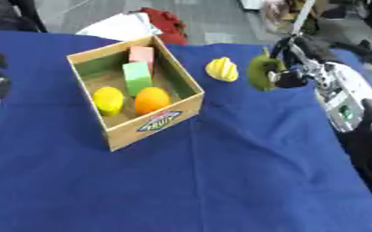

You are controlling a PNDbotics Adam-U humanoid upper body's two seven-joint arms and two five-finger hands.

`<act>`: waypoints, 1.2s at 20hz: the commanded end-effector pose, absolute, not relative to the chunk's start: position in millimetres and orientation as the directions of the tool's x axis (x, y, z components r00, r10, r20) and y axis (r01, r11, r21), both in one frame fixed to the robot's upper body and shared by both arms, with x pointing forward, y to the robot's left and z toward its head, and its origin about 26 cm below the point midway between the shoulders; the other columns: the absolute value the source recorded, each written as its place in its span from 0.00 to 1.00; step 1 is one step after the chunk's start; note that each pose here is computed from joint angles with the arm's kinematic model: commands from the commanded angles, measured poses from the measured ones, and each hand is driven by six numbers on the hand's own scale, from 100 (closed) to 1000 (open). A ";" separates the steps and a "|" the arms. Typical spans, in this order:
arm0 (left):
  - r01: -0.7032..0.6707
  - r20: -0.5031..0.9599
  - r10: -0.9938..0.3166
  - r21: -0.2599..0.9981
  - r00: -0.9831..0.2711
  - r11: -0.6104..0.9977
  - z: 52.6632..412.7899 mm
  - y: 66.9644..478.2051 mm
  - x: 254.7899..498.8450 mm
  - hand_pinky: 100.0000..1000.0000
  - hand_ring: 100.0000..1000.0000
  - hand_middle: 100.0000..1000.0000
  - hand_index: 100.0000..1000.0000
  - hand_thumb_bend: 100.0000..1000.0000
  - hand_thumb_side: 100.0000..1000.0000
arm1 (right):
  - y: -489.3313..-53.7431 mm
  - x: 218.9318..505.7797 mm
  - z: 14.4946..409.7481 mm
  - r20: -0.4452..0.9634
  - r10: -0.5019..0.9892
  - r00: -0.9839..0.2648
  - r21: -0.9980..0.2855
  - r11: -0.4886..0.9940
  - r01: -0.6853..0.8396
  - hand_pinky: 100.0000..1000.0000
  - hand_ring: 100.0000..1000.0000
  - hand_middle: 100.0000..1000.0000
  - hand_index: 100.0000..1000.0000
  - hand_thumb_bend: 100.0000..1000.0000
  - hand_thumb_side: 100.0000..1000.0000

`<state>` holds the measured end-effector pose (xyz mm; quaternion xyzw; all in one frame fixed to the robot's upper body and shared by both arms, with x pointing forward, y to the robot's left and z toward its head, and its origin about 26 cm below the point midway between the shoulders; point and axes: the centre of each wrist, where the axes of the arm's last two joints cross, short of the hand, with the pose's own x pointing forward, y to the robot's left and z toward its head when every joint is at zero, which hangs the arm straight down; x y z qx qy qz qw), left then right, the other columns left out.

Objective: Pick up objects on the table and place them in the box.

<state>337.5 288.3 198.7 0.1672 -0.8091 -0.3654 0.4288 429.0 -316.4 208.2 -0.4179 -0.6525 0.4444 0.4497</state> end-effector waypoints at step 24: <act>-0.010 0.591 -0.571 0.689 -0.570 0.724 203.5 289.2 336.9 0.68 0.57 0.60 0.75 0.22 0.41 | -244.5 437.3 273.7 0.126 0.821 -0.556 -0.990 0.142 -0.016 0.75 0.81 0.93 1.00 0.09 0.43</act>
